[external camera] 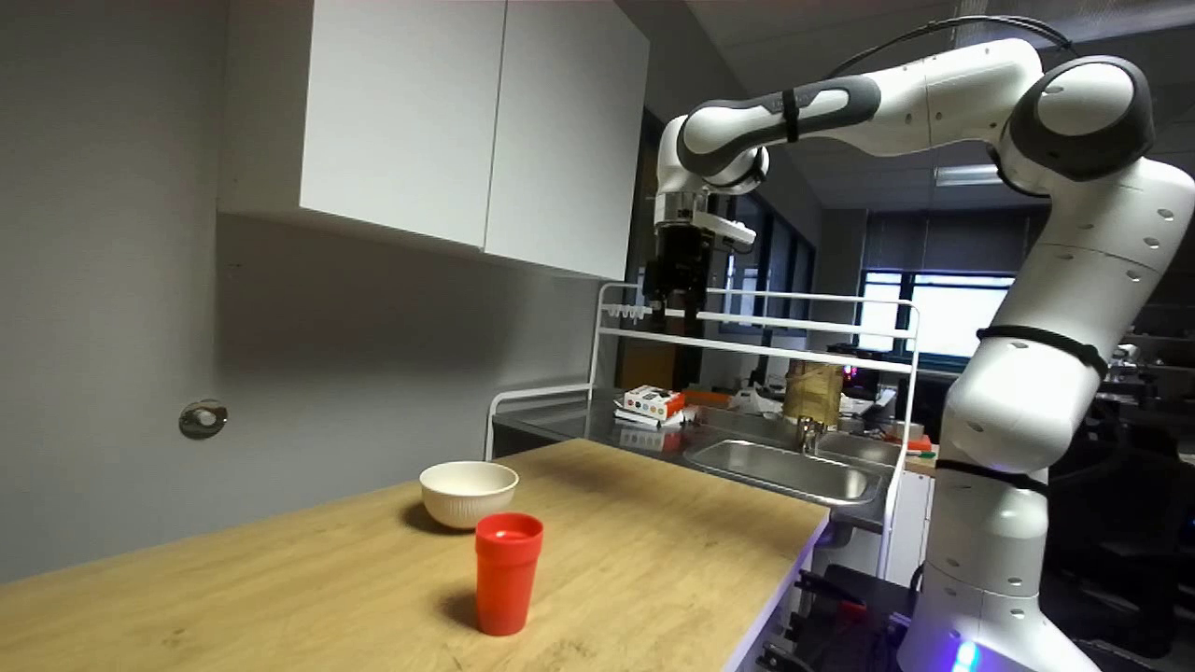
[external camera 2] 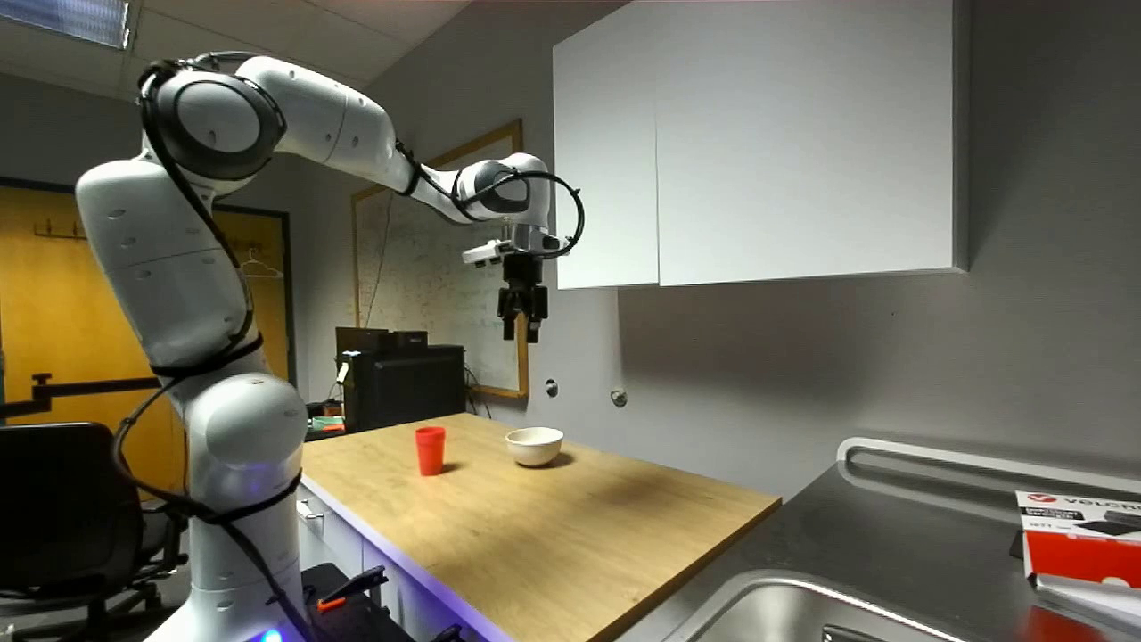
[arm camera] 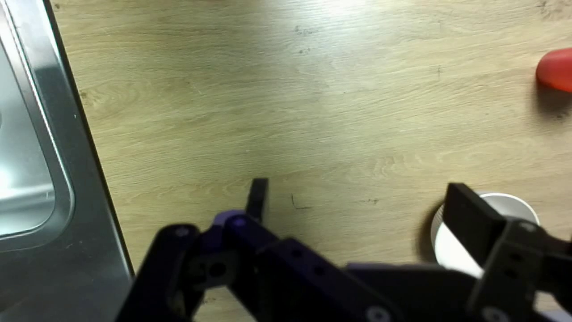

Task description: Pour the contents of the cup into the bowl

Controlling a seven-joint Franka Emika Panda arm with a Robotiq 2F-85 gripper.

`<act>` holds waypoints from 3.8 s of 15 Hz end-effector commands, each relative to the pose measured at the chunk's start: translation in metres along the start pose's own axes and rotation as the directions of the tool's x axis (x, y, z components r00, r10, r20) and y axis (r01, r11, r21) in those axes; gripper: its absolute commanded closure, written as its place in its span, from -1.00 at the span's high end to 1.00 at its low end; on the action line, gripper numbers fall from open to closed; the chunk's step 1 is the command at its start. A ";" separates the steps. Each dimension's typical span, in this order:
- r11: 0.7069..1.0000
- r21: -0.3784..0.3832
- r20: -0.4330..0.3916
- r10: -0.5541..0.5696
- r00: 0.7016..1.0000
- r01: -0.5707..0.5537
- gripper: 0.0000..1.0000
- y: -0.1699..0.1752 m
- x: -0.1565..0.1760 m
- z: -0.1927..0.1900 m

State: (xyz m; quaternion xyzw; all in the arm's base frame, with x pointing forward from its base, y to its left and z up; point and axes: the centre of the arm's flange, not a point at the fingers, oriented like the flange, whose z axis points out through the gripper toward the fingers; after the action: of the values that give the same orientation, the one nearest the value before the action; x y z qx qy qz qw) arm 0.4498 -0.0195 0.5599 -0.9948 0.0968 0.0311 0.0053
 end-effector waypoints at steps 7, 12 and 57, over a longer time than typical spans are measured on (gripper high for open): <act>1.000 -0.002 0.000 -0.019 1.000 0.019 1.00 -0.017 0.007 0.016; 0.993 -0.030 0.013 -0.113 0.994 0.113 1.00 -0.067 0.011 0.049; 0.376 -0.056 0.350 -0.860 0.371 0.925 1.00 -0.430 -0.071 0.219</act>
State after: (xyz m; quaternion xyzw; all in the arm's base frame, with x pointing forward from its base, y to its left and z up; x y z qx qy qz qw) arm 0.4196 0.4297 0.3440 -0.8652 -0.4597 0.1561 -0.1255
